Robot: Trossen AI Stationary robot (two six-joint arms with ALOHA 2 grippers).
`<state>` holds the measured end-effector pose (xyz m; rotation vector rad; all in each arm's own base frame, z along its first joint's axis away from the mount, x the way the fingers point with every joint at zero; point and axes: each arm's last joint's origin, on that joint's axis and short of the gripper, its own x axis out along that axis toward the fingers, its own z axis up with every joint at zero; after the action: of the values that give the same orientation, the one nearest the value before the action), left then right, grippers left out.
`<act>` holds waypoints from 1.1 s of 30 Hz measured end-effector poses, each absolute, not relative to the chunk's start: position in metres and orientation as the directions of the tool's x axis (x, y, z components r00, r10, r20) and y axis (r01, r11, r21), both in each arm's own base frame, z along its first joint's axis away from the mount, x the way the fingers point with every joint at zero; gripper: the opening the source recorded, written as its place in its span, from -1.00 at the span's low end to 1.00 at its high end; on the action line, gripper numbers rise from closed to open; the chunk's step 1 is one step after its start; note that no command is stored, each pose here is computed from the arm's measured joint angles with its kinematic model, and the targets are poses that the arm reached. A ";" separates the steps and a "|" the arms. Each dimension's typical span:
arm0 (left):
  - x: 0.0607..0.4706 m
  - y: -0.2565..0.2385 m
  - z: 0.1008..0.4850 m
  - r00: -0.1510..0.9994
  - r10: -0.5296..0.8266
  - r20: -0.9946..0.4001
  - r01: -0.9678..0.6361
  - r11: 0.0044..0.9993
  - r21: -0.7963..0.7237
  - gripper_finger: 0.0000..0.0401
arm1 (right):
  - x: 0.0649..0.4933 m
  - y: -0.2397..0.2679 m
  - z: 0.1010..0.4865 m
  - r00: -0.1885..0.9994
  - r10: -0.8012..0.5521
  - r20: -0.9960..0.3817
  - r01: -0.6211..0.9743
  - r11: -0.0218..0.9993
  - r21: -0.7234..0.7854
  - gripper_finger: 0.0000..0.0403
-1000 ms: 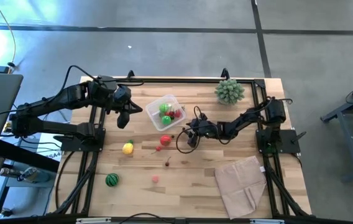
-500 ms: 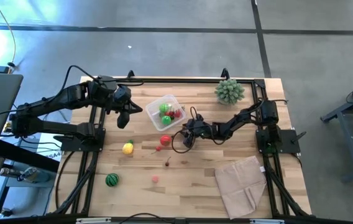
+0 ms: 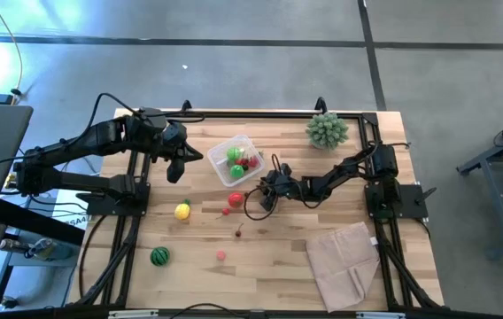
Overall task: Pick and placing Produce into tupperware
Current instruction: Put the right blueberry into the transparent bin
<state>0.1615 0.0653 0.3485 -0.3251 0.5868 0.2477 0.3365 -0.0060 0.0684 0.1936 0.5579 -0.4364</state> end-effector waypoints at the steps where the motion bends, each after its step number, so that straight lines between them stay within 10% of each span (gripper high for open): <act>1: 0.162 0.065 0.348 0.806 0.136 -0.577 -0.319 0.920 -0.228 -1.00 | 0.336 -0.005 0.068 0.755 -0.348 -0.555 0.456 0.887 0.064 -0.28; 20: 0.161 0.065 0.348 0.805 0.136 -0.577 -0.319 0.920 -0.228 -1.00 | 0.333 0.000 0.066 0.735 -0.356 -0.577 0.513 0.849 0.130 -0.30; 33: 0.161 0.065 0.348 0.806 0.136 -0.577 -0.319 0.920 -0.228 -1.00 | 0.332 0.000 0.066 0.728 -0.364 -0.582 0.531 0.836 0.141 -0.68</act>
<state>0.1615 0.0653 0.3484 -0.3252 0.5871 0.2477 0.3320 0.0002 0.0655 0.3098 0.5700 -0.5016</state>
